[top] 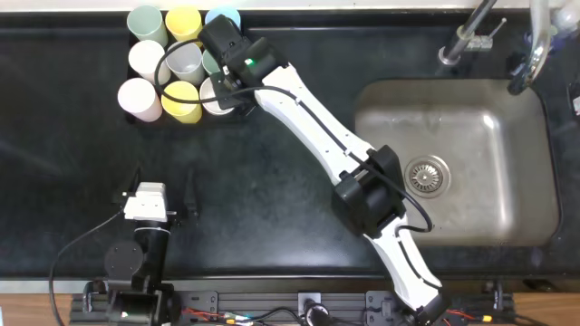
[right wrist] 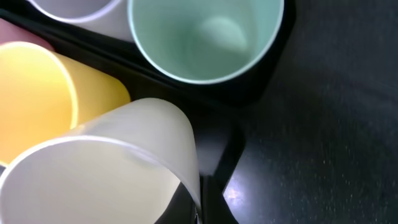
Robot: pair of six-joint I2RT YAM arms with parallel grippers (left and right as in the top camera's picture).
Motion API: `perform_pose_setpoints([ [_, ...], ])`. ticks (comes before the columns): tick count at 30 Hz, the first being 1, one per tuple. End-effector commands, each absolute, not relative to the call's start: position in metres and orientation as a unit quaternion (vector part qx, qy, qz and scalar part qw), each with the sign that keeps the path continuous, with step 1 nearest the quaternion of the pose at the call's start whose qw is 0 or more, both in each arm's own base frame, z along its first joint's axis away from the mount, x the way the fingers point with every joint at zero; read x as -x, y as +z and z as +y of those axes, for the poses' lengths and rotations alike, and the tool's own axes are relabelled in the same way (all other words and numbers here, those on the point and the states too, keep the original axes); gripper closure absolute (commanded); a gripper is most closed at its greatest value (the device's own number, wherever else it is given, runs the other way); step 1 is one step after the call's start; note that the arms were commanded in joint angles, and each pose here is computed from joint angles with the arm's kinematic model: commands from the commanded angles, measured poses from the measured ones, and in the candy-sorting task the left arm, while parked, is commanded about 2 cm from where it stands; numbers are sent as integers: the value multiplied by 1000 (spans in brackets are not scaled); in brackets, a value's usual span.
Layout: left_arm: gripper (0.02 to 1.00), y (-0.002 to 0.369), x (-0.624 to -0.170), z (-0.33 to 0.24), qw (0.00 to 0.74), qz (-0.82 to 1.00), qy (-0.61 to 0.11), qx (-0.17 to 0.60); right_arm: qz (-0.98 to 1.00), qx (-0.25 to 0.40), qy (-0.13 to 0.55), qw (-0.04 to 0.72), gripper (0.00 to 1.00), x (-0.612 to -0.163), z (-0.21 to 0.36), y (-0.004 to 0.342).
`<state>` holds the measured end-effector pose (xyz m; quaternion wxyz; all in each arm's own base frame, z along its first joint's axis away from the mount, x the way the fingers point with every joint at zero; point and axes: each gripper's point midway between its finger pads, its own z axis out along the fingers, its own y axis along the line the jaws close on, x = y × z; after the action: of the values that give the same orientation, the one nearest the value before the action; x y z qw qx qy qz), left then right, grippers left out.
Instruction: Store Cups
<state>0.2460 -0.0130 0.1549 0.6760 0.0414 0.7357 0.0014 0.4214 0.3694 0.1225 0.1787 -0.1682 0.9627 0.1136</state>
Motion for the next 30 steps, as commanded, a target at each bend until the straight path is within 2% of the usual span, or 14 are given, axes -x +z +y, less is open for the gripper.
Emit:
perform_pose_setpoints([
  [1,18,156,-246,-11,678,734,2,-35,964,159,111,183,958,-424,375,119],
  [6,18,156,-246,-11,678,734,2,-35,964,154,112,185,954,-425,375,120],
  [9,18,156,-246,-11,678,734,2,-35,964,154,111,184,871,-425,375,120],
  [15,18,156,-246,-11,678,734,2,-35,964,154,112,185,814,-425,375,120],
  [18,18,156,-246,-11,678,734,2,-35,964,154,113,186,737,-425,375,121],
  [20,18,156,-246,-11,678,734,2,-35,963,154,115,190,643,-425,375,127],
  [25,18,156,-246,-11,678,734,2,-35,949,167,134,231,470,-429,371,172],
  [30,20,156,-246,-11,678,734,2,-35,930,177,147,288,373,-433,344,239],
])
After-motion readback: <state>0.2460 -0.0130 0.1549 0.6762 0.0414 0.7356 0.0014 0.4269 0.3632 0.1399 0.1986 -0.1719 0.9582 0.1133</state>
